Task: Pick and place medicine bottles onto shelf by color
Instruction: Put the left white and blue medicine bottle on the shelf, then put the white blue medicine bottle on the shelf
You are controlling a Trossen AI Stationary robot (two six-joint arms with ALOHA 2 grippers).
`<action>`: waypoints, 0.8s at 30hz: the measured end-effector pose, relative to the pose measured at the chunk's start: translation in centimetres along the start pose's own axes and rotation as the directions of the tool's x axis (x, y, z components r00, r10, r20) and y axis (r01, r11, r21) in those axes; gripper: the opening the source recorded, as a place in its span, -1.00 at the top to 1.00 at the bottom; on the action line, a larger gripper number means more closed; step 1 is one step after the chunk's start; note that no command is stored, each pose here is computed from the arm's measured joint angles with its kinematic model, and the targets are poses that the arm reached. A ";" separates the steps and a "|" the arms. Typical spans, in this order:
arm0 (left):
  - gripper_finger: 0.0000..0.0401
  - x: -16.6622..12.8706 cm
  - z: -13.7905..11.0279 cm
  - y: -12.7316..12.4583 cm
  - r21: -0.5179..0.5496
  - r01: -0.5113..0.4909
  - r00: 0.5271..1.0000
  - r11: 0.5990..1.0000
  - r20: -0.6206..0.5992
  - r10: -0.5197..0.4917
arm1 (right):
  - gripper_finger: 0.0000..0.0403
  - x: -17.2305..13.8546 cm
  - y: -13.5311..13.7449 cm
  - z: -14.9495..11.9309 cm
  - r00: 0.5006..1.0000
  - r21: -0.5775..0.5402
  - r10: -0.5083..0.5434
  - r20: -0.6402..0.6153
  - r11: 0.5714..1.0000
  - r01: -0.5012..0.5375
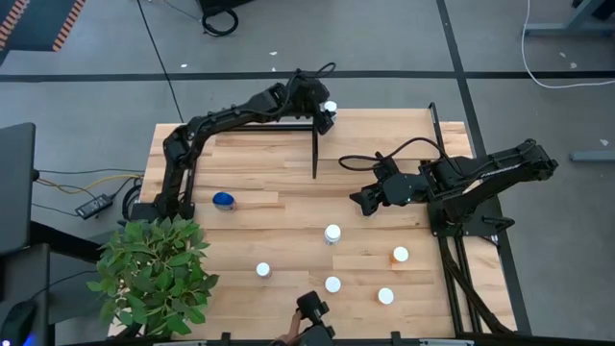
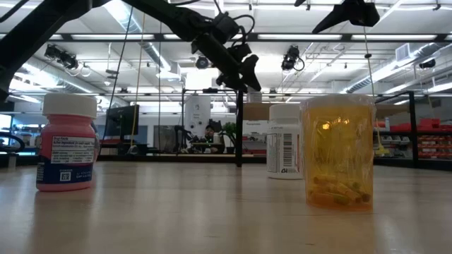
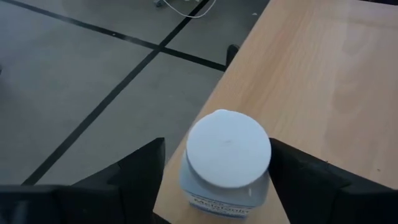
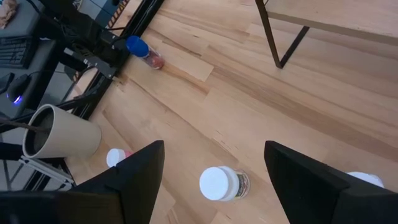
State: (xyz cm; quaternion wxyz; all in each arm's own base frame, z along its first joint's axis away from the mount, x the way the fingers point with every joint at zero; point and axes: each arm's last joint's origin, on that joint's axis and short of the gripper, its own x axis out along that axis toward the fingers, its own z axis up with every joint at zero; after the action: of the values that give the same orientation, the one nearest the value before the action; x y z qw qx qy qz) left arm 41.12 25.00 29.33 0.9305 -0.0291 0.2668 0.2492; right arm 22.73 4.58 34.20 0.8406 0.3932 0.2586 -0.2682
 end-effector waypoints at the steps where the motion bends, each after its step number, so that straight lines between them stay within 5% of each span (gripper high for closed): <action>1: -0.45 0.0 0.0 -0.1 0.002 0.001 1.000 1.000 0.000 -0.001 | -0.41 0.0 0.0 0.0 1.000 -0.001 0.000 0.000 1.000 0.000; 16: -0.61 -3.3 2.7 -1.5 0.101 0.055 0.989 0.993 -0.140 -0.041 | -0.41 0.0 0.0 0.0 1.000 -0.038 0.000 0.000 0.999 0.000; 24: -0.61 -8.0 5.1 -3.6 0.094 0.116 0.959 0.989 -0.269 -0.087 | -0.41 0.0 -0.1 -0.1 1.000 0.030 -0.007 -0.030 1.000 0.008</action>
State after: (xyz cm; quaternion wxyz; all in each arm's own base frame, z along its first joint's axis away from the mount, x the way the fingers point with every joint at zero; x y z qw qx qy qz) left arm 39.45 19.24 37.51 0.8985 -0.0250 0.3996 0.1800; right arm 22.60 4.62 34.04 0.8295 0.4090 0.2686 -0.2693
